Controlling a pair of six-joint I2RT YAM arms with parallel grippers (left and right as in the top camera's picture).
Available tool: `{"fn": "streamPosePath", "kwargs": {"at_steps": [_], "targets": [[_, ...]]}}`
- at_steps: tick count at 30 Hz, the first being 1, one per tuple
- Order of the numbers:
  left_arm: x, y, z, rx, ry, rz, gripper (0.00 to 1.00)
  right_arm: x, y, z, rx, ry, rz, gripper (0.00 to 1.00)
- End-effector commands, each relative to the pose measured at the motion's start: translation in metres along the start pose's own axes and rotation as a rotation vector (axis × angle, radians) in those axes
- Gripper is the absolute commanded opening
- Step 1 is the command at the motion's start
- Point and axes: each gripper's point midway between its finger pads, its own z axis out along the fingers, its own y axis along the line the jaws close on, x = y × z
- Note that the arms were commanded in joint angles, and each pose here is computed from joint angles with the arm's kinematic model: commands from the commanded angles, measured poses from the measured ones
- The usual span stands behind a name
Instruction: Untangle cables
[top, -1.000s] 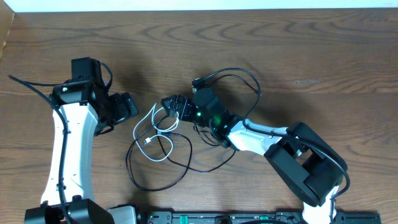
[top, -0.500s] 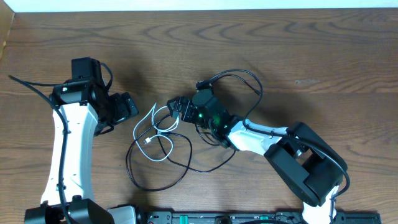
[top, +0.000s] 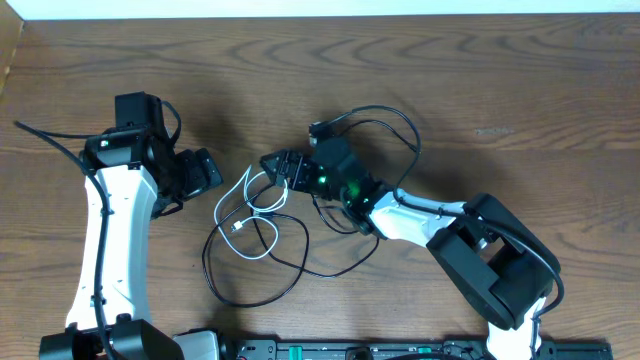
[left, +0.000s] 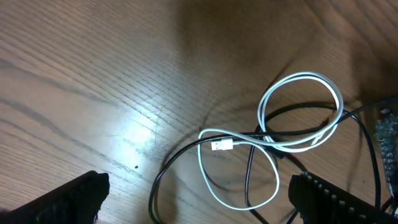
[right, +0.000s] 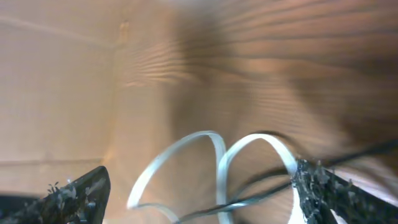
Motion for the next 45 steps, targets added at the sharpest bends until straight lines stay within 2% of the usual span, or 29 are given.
{"fn": "streamPosePath", "kwargs": {"at_steps": [1,5,8,15,17,23,30,38,45], "targets": [[-0.004,0.002,-0.007,-0.003,-0.023,-0.009,0.98,0.017,0.004,0.005,-0.071,0.102,0.073,0.91],[-0.004,0.002,-0.007,-0.003,-0.023,-0.009,0.98,0.029,0.010,0.017,-0.175,0.130,0.051,0.93],[-0.004,0.002,-0.007,-0.003,-0.023,-0.009,0.98,0.036,0.012,0.025,-0.240,0.134,0.107,0.95],[-0.004,0.002,-0.007,-0.003,-0.023,-0.009,0.98,0.049,0.008,0.042,-0.346,0.128,0.156,0.93],[-0.004,0.002,-0.007,-0.003,-0.023,-0.009,0.98,0.052,0.015,0.041,-0.394,0.129,0.134,0.80],[-0.004,0.002,-0.007,-0.003,-0.023,-0.009,0.98,0.048,0.021,0.037,-0.420,0.124,0.078,0.62],[-0.004,0.002,-0.007,-0.003,-0.023,-0.009,0.98,0.042,0.034,0.027,-0.386,0.234,0.027,0.67],[-0.004,0.002,-0.007,-0.003,-0.023,-0.009,0.98,0.067,0.033,0.043,-0.288,0.356,-0.076,0.68],[-0.004,0.002,-0.007,-0.003,-0.023,-0.009,0.98,0.070,0.041,0.039,-0.328,0.410,-0.119,0.68]]}}
